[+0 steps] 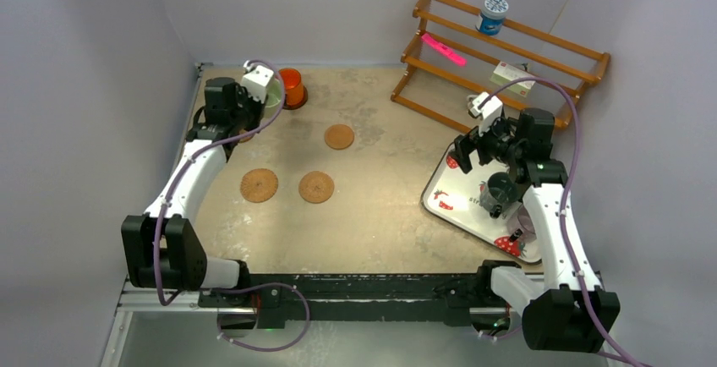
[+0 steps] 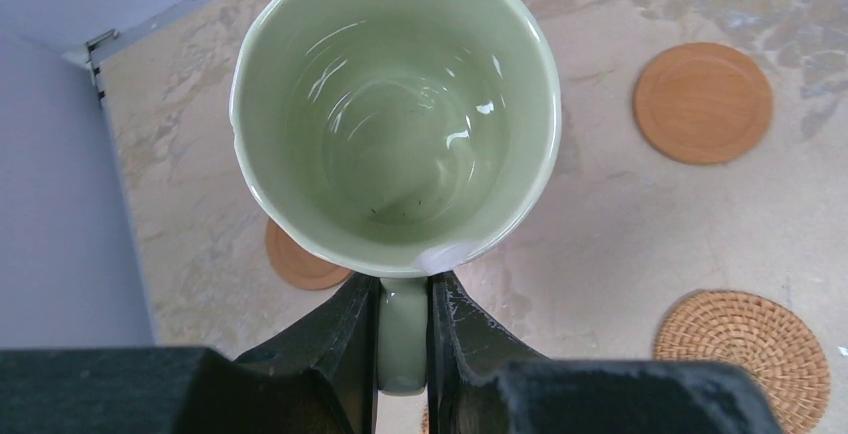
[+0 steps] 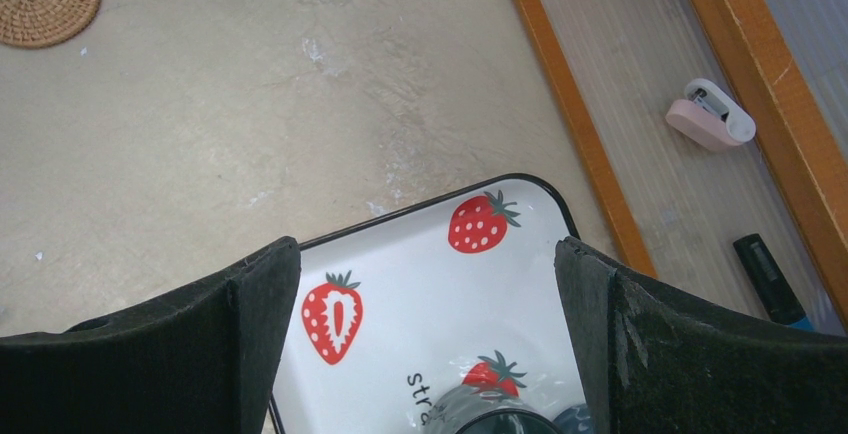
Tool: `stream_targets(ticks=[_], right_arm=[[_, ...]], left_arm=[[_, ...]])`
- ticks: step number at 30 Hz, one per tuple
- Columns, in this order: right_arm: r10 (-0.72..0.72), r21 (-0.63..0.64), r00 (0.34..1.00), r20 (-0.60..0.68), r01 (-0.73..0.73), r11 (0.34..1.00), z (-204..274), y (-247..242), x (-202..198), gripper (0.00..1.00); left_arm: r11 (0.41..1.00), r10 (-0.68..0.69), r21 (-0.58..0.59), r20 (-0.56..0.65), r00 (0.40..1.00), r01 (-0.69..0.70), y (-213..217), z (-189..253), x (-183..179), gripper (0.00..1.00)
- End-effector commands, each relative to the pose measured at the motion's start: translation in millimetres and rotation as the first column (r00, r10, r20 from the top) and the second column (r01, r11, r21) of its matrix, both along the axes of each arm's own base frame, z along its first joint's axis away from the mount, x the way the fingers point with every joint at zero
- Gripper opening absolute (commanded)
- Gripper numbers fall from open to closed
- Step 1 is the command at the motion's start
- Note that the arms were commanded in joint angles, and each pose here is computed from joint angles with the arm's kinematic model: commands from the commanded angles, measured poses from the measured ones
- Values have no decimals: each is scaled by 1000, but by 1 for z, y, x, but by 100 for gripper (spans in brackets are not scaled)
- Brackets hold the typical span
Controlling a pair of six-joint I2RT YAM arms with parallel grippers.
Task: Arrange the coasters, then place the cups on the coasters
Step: Place the cup on the coaster.
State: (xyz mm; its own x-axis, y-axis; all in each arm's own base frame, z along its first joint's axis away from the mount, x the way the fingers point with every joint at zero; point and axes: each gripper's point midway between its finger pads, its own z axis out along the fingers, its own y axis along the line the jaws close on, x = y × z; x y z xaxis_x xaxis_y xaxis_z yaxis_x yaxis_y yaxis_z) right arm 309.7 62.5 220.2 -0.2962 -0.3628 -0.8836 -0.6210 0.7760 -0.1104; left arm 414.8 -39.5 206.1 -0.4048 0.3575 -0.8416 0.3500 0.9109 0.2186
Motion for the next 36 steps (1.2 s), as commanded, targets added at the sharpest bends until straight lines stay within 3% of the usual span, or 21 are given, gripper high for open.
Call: stream_targets(ticks=[1,14,36], right_arm=[[22,-5,999,32,-22,1000,-1,1,2,99],[41,7,999,29,-41,999,-8,5,-1,99],[74,31,997,-35,-73,997,-35,10,6,99]], left_arm=[[999,30,-51,193,981,-20,10,54,14,0],[985,131,-130,159,979,-111,61,31,33,0],[952,172,-270,80,982,-145,117,-17,76,0]])
